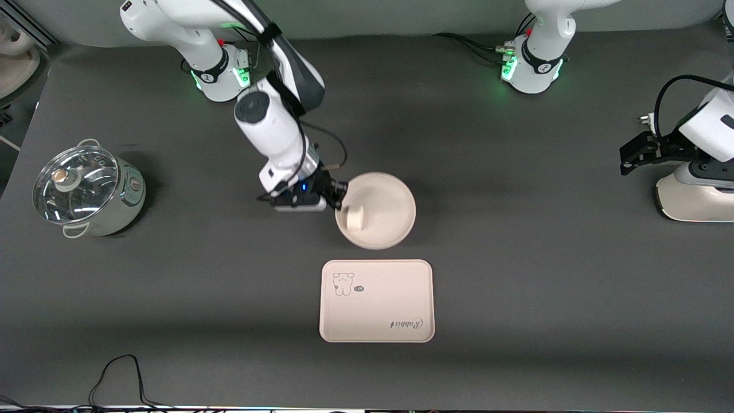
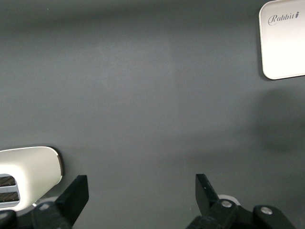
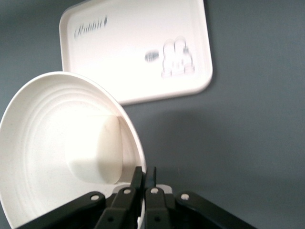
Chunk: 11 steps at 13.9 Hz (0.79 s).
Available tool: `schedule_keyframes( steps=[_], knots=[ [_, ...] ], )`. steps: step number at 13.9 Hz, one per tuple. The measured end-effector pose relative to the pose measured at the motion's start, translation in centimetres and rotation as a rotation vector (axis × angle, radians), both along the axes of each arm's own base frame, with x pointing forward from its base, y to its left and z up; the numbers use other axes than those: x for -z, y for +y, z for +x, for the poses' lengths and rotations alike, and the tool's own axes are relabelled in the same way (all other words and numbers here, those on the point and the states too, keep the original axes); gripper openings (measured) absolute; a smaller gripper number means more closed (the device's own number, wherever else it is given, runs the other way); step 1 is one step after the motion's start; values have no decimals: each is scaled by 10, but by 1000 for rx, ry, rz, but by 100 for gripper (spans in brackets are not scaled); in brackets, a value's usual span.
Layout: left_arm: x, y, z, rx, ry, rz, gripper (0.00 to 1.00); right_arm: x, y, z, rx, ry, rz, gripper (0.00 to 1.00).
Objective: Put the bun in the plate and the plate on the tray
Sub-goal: 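Lift the plate with the right gripper and carry it onto the tray, then lower the plate onto the tray and open the right gripper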
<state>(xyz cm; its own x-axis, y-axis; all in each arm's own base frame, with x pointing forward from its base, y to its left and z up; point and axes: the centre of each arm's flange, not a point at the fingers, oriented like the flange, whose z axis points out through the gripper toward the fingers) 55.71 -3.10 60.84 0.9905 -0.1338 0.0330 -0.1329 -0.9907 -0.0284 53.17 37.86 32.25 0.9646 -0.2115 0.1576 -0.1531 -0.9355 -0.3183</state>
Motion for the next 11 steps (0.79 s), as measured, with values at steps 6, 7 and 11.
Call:
schedule_keyframes(
  steps=[6, 7, 11],
  knots=[
    [-2, 0, 1, 0, -4, -1, 100, 12, 6, 111, 69, 9, 34, 4],
    [-2, 0, 1, 0, -4, -1, 100, 17, 5, 121, 76, 12, 48, 4],
    [-2, 1, 1, 0, -3, -1, 100, 88, 2, 132, 69, 9, 26, 4]
  ],
)
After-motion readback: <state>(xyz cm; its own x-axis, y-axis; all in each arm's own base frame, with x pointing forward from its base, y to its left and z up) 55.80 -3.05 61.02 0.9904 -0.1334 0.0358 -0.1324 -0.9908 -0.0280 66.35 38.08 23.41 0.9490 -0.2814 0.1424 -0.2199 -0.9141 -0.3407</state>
